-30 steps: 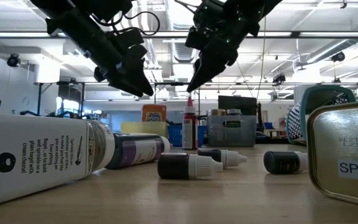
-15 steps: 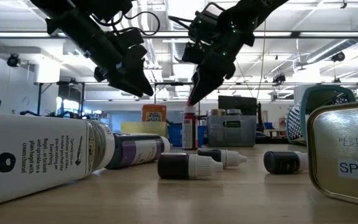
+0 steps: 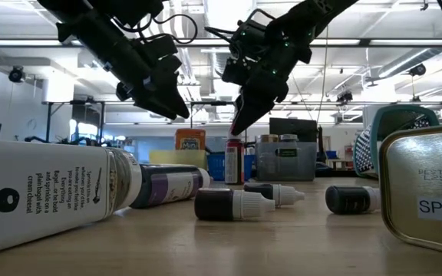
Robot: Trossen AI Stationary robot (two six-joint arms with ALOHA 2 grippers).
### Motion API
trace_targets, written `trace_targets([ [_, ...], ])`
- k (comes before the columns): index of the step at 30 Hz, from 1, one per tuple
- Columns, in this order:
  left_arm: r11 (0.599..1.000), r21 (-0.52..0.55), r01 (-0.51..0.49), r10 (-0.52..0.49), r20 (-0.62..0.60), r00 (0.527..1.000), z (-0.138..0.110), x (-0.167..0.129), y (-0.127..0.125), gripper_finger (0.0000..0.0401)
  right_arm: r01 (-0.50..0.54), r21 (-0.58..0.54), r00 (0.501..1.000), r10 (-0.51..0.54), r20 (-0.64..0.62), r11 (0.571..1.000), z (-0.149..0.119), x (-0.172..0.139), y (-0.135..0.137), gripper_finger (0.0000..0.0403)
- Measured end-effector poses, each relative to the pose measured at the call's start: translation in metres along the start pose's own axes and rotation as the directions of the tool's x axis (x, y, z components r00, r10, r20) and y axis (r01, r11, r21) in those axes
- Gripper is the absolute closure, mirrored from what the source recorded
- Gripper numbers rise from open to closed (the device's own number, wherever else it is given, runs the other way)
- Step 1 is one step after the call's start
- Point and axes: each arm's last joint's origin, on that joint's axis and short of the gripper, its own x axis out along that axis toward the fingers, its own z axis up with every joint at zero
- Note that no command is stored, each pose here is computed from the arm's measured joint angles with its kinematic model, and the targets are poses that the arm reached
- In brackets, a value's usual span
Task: Pick & Place Kitchen Items
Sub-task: Put the large pink food coloring bottle into the blue bin
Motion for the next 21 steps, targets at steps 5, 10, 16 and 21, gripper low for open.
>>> trace_targets([
  [5, 1.0, 0.0, 0.0, 0.0, 0.0, 1.0, 0.0, 0.0, 0.0, 0.0128, 0.008, -0.005, 1.0, -0.008, 0.024, 1.0, 0.0022, -0.0001, -0.0012, 0.0197],
  [10, 1.0, 0.0, 0.0, 0.0, 0.0, 1.0, 0.0, 0.0, 0.0, 0.0128, 0.007, -0.001, 1.0, -0.007, 0.016, 1.0, 0.0012, -0.0004, -0.0019, 0.0214],
  [16, 1.0, 0.0, 0.0, 0.0, 0.0, 1.0, 0.0, 0.0, 0.0, 0.0128, 0.007, -0.008, 1.0, -0.007, 0.015, 1.0, 0.001, -0.0005, -0.0021, 0.0236],
  [21, 1.0, 0.0, 0.0, 0.0, 0.0, 1.0, 0.0, 0.0, 0.0, 0.0128, 0.005, -0.008, 1.0, -0.005, 0.009, 1.0, 0.0004, -0.0004, -0.002, 0.0254],
])
